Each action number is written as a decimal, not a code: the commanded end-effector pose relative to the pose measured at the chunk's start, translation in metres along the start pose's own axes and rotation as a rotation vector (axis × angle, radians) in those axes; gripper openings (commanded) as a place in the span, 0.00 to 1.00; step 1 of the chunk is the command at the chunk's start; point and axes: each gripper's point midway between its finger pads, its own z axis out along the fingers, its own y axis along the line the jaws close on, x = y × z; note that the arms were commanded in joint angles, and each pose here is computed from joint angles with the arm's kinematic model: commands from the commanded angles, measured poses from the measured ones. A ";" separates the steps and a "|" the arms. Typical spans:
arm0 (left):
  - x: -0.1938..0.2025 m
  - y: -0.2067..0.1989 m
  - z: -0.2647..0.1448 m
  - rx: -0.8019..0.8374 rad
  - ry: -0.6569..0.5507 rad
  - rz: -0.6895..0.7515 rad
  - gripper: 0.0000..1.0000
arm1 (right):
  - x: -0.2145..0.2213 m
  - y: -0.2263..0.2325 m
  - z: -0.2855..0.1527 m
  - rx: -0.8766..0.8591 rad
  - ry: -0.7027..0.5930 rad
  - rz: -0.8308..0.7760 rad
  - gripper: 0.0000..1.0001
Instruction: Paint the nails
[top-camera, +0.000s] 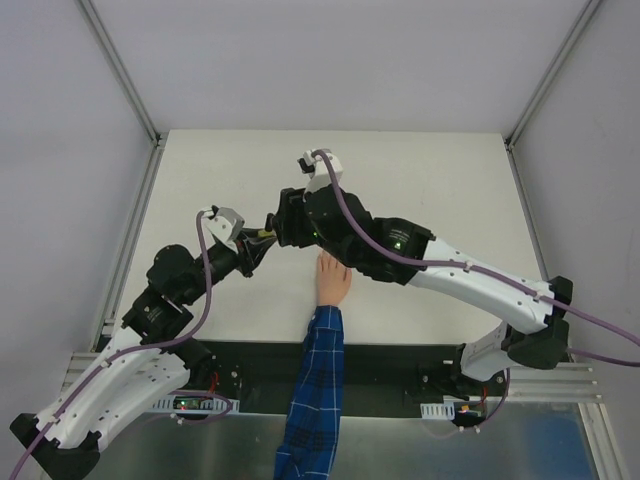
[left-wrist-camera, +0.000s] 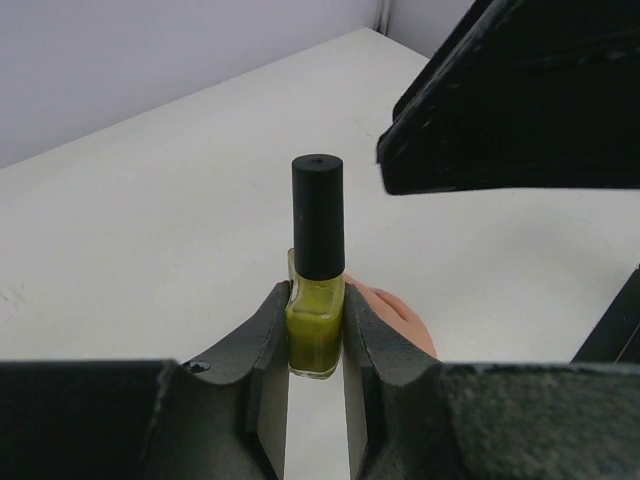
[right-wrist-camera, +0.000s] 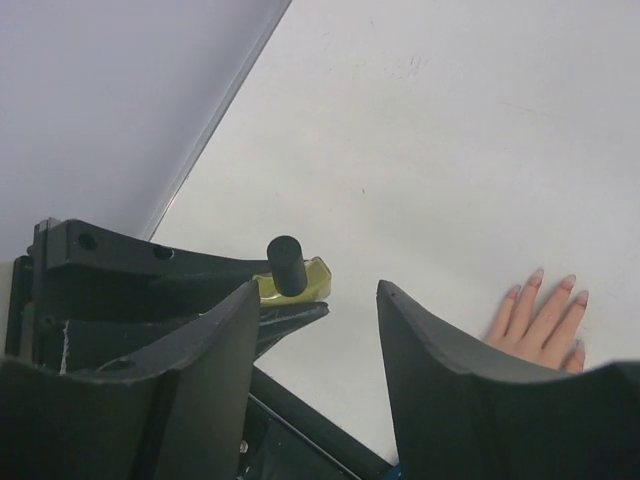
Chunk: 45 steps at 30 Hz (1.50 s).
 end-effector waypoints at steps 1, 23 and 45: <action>-0.020 0.005 0.001 -0.036 -0.091 -0.027 0.00 | -0.023 0.020 0.008 0.002 -0.091 0.014 0.52; -0.022 -0.003 -0.004 -0.014 -0.115 -0.113 0.00 | -0.001 0.023 0.031 0.027 -0.087 -0.027 0.41; -0.044 -0.098 -0.059 0.506 -0.144 -0.185 0.00 | 0.047 0.065 -0.038 -0.687 -0.035 -0.318 0.00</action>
